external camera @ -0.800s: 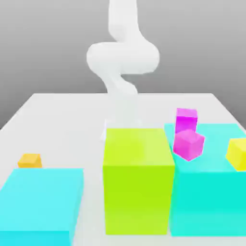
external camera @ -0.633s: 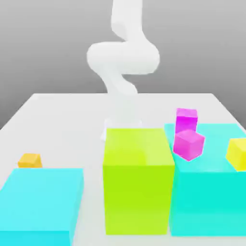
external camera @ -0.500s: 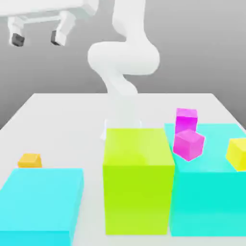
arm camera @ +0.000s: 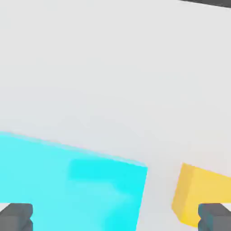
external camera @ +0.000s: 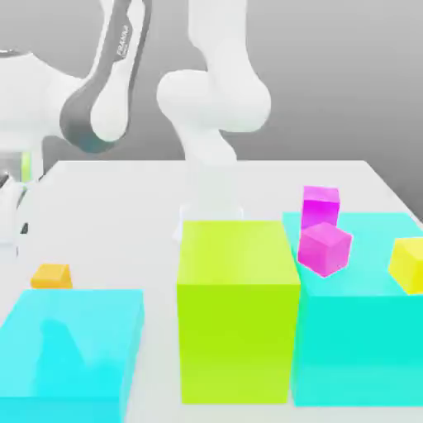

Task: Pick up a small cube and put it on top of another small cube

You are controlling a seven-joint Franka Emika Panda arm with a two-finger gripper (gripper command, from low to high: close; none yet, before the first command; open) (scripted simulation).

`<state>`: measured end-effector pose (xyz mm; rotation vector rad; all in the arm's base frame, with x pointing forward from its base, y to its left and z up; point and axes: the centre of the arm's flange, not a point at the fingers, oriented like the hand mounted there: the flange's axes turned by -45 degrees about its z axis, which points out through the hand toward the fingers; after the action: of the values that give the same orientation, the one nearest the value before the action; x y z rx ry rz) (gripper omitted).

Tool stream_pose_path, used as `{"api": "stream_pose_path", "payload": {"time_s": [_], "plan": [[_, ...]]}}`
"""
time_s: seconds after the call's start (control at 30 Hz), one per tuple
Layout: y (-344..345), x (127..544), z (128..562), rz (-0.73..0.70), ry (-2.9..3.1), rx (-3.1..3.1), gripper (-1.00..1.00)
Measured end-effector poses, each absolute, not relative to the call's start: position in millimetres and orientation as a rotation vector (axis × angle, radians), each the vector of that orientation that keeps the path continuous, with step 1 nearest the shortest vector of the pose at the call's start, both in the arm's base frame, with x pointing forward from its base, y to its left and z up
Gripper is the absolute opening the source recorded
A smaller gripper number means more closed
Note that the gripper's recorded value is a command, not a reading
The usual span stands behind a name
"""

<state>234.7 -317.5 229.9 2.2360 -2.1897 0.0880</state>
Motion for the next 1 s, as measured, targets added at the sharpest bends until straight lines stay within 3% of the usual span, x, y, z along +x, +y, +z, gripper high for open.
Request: {"api": "stream_pose_path", "payload": {"time_s": [0.07, 0.27, 0.3, 0.53, 0.73, 1.0], "plan": [[-323, 204, 203, 0.023, -2.316, 2.119, 0.00], [-316, 207, 143, 0.001, -2.310, 2.127, 0.00], [-315, 207, 136, 0.000, -2.310, 2.128, -1.00], [-315, 207, 136, 0.002, -2.311, 2.127, -1.00], [-315, 207, 187, 0.002, -2.312, 2.128, -1.00], [-228, 316, 281, 0.019, -2.273, 2.208, -1.00]]}}
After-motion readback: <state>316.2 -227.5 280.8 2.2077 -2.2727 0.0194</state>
